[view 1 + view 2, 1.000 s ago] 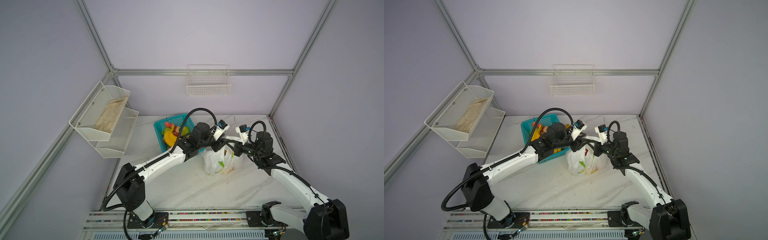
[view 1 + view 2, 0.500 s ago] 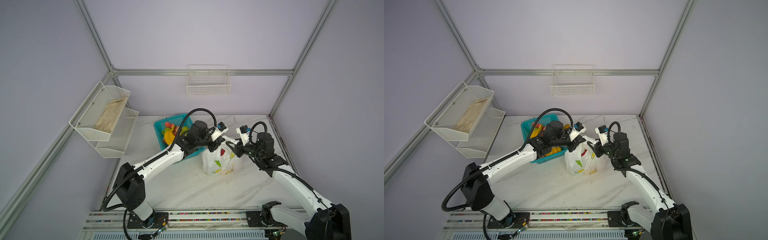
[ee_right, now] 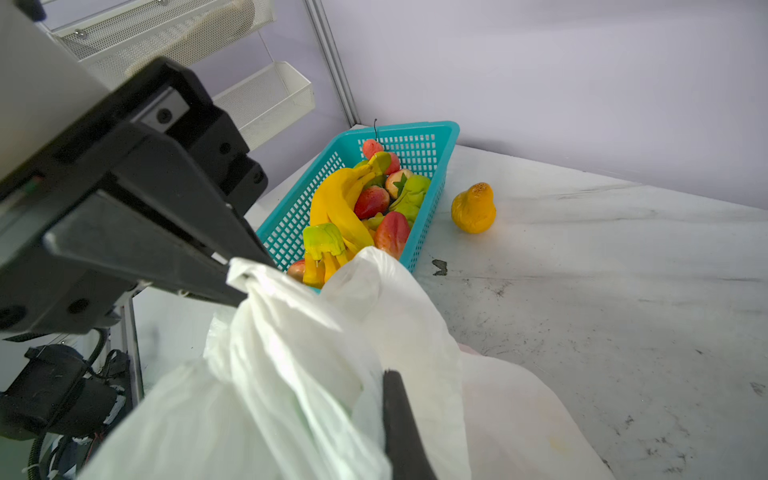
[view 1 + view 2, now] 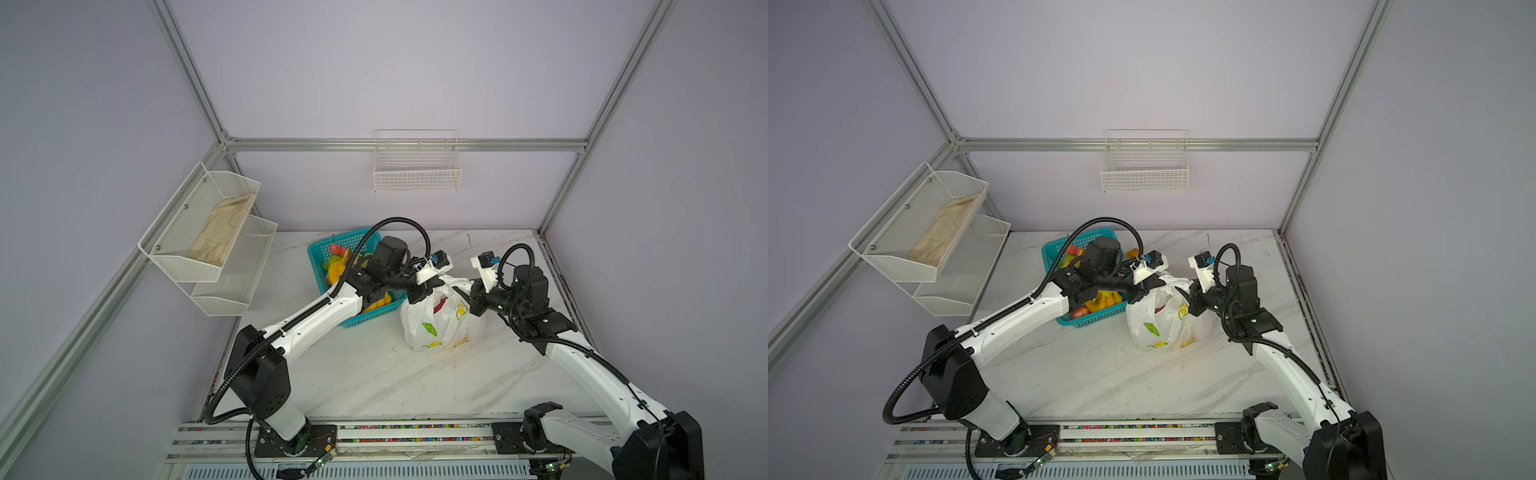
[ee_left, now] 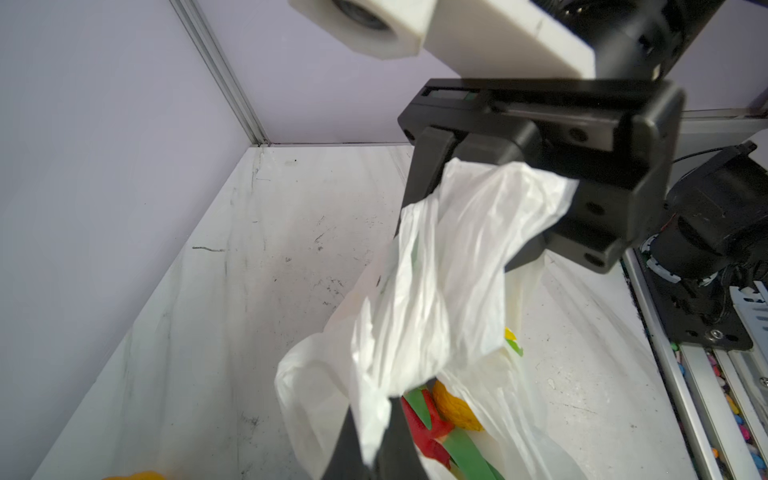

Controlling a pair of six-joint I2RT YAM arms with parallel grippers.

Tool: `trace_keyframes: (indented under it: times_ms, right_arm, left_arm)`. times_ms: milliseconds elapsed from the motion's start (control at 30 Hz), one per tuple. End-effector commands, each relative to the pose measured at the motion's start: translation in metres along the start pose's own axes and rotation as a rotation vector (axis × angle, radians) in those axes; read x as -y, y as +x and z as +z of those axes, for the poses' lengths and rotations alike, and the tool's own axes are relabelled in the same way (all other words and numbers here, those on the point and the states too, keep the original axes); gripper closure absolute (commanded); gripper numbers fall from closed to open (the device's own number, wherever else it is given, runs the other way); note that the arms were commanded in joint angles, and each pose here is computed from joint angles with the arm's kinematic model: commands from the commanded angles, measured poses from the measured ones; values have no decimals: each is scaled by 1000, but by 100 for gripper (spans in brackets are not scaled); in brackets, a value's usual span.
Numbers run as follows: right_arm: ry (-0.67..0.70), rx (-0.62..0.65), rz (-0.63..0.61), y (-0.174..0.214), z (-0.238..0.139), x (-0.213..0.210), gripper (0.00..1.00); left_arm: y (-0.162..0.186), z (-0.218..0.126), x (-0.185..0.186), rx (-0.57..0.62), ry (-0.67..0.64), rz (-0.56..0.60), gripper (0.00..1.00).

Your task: Place the fake fruits into the plastic bag and tie a complex knot

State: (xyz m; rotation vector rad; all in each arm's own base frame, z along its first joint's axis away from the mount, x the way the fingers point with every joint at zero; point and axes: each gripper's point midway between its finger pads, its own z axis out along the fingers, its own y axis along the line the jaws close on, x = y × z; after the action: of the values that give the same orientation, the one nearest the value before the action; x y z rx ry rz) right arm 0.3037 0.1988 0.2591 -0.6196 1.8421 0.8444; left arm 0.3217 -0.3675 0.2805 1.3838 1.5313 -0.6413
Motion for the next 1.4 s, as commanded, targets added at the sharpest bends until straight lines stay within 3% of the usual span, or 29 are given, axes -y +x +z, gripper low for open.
trace_keyframes:
  times_ms: [0, 533, 800, 1367]
  right_arm:
    - [-62, 56, -60, -19, -6, -14, 97]
    - [-16, 109, -225, -27, 11, -10, 67]
    - [-15, 121, -276, -29, 22, -4, 66]
    - [-141, 148, -354, -28, 37, -17, 66]
  left_arm:
    - [-46, -23, -25, 70, -96, 162, 100]
    - [-61, -30, -11, 135, -34, 375, 100]
    - [-58, -27, -7, 121, 4, 371, 100]
    - [-54, -24, -9, 103, 14, 361, 100]
